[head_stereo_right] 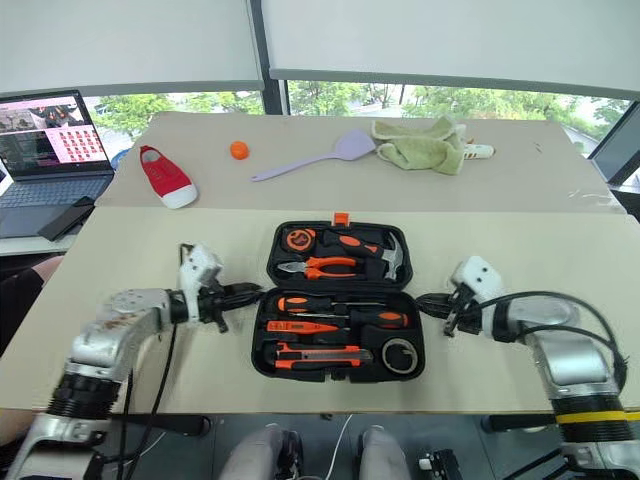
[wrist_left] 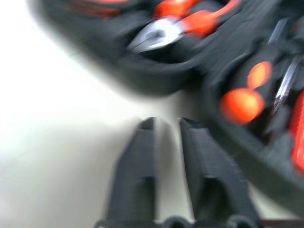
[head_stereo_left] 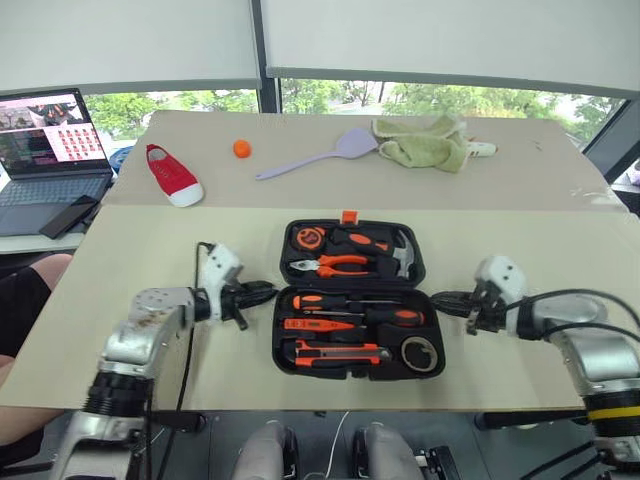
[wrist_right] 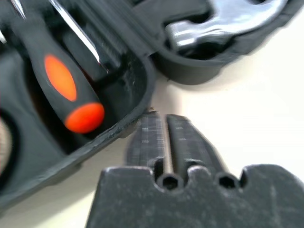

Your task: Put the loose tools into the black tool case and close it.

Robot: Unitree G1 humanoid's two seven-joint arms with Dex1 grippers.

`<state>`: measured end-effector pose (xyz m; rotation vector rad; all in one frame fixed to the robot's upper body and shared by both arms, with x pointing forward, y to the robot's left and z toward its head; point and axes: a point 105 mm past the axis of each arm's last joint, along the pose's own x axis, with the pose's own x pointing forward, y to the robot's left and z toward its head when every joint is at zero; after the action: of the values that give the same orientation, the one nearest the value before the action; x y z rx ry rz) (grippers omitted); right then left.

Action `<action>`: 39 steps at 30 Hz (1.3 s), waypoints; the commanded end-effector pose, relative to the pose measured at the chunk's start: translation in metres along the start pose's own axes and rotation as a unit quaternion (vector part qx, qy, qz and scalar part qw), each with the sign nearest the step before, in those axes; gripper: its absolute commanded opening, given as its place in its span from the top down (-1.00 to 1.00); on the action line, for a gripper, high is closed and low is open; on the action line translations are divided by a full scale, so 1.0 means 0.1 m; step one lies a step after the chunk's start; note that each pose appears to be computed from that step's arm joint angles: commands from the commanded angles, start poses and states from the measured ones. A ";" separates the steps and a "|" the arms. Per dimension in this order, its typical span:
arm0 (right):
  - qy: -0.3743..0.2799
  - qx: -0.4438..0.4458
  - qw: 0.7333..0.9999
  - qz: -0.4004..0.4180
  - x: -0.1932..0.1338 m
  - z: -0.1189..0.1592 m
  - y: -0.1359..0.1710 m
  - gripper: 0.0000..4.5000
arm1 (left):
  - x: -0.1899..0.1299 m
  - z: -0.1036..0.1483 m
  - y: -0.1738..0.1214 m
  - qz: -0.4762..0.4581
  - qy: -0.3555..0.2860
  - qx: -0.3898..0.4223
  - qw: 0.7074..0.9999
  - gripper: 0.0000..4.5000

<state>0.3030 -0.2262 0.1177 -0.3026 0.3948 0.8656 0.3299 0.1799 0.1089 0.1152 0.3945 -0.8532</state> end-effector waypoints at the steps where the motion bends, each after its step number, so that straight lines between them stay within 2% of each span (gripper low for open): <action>1: -0.028 0.017 0.998 -0.055 -0.13 0.42 -0.21 0.09 | -0.12 0.26 0.02 -0.015 0.008 -0.047 0.999 -0.12; 3: 0.039 0.026 0.994 -0.097 -0.13 0.41 -0.36 -0.25 | -0.09 0.40 0.05 -0.018 0.001 -0.077 0.997 -0.44; 5: 0.046 0.083 0.991 -0.093 -0.04 0.49 -0.44 -0.52 | 0.01 0.53 0.11 -0.006 -0.003 -0.087 0.996 -0.74; 6: 0.048 0.115 0.988 -0.088 0.02 0.53 -0.47 -0.55 | 0.10 0.56 0.17 0.013 0.004 -0.095 0.995 -0.94; 10: 0.064 0.157 0.982 -0.082 0.23 0.62 -0.54 -0.55 | 0.37 0.57 0.20 0.038 0.030 -0.099 0.994 -0.94; 16: 0.091 0.193 0.972 -0.097 0.40 0.56 -0.67 -0.55 | 0.58 0.56 0.26 0.058 0.044 -0.106 0.992 -0.94; 17: 0.103 0.189 0.971 -0.101 0.42 0.53 -0.68 -0.37 | 0.59 0.55 0.27 0.061 0.051 -0.111 0.991 -0.95; 18: 0.111 0.186 0.971 -0.104 0.43 0.50 -0.69 -0.32 | 0.59 0.54 0.28 0.062 0.056 -0.114 0.990 -0.95; 19: 0.117 0.187 0.970 -0.104 0.44 0.48 -0.70 -0.15 | 0.61 0.55 0.26 0.052 0.055 -0.114 0.991 -0.95; 20: 0.120 0.188 0.969 -0.103 0.44 0.47 -0.70 -0.07 | 0.62 0.56 0.24 0.044 0.055 -0.113 0.991 -0.95; 22: 0.128 0.204 0.966 -0.089 0.46 0.44 -0.66 0.24 | 0.65 0.56 0.22 0.035 0.052 -0.121 0.991 -0.73; 23: 0.132 0.211 0.965 -0.082 0.47 0.43 -0.63 0.35 | 0.66 0.55 0.21 0.032 0.054 -0.128 0.990 -0.69; 27: 0.144 0.235 0.959 -0.065 0.52 0.35 -0.57 0.96 | 0.69 0.51 0.19 0.021 0.060 -0.144 0.988 -0.01; 31: 0.162 0.253 0.952 -0.061 0.57 0.23 -0.55 1.00 | 0.70 0.48 0.20 0.013 0.050 -0.173 0.984 0.68; 33: 0.166 0.264 0.948 -0.067 0.58 0.17 -0.57 1.00 | 0.70 0.47 0.24 0.016 0.036 -0.196 0.980 0.95; 35: 0.149 0.267 0.949 -0.071 0.59 0.18 -0.60 1.00 | 0.71 0.50 0.28 0.019 0.010 -0.210 0.977 0.98; 39: 0.011 0.224 0.972 -0.067 0.57 0.56 -0.72 1.00 | 0.61 0.71 0.28 -0.015 -0.093 -0.204 0.974 0.98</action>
<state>0.3972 -0.2048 0.1337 0.1063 0.7028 0.6220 0.4050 0.1369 0.1253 -0.3354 0.5336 -0.7396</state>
